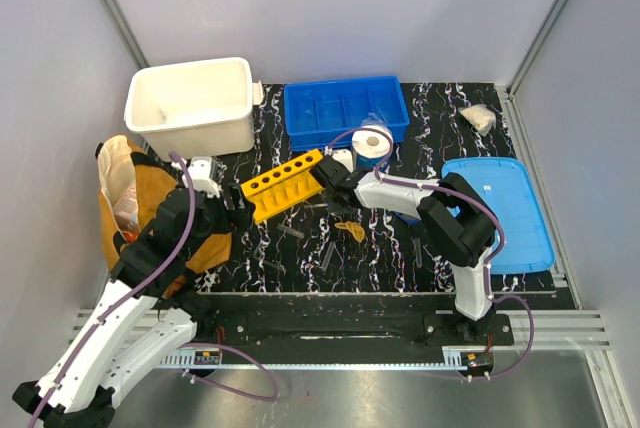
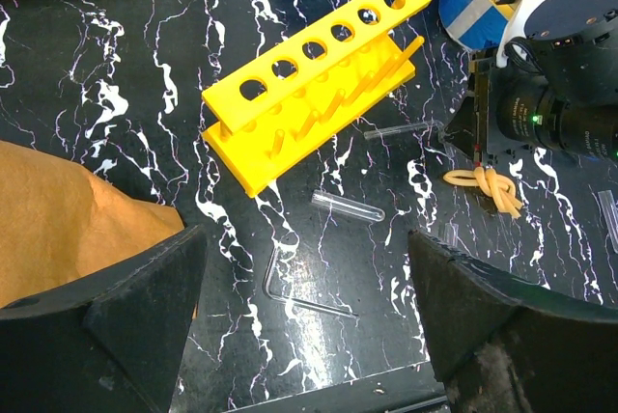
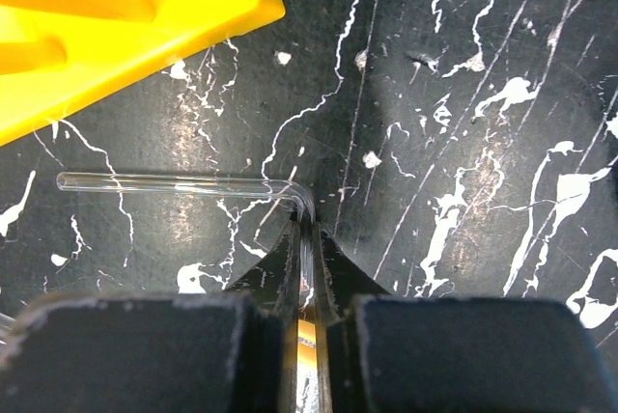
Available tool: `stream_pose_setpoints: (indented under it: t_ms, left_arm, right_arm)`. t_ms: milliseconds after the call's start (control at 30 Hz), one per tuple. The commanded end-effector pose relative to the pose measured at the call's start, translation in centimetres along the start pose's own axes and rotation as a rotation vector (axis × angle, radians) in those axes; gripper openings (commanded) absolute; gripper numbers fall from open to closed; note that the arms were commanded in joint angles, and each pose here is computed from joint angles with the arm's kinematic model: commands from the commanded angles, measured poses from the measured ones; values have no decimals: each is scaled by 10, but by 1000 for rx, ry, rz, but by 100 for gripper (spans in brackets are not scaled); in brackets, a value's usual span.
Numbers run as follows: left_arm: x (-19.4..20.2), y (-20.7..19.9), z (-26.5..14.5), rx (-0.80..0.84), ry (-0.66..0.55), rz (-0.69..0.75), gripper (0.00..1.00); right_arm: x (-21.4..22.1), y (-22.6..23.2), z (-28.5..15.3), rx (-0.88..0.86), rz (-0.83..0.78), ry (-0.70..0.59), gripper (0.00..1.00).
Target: Organize the chemistry lab equipment
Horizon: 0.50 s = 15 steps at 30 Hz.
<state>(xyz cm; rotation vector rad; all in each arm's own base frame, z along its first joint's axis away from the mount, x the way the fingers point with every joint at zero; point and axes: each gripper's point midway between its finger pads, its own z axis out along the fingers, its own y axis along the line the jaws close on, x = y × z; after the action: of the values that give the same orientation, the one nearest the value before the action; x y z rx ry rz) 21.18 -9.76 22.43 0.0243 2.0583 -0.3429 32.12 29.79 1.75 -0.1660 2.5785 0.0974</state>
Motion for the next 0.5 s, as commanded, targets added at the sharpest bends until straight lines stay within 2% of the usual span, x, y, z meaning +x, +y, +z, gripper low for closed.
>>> stream_pose_setpoints:
  t_ms: [0, 233, 333, 467]
  left_arm:
    - [-10, -1, 1, 5, -54, -5, 88]
    - [-12, -6, -6, 47, -81, -16, 88]
    - [-12, -9, -9, 70, -90, -20, 88]
    - [-13, -12, -10, 89, -91, -13, 88]
  right_arm:
    - [-11, -10, -4, 81, -29, -46, 6]
    - [-9, -32, -3, 196, -71, -49, 6]
    - [-8, -32, -8, 177, -62, -54, 6]
    - [-4, -27, -5, 152, -58, -38, 15]
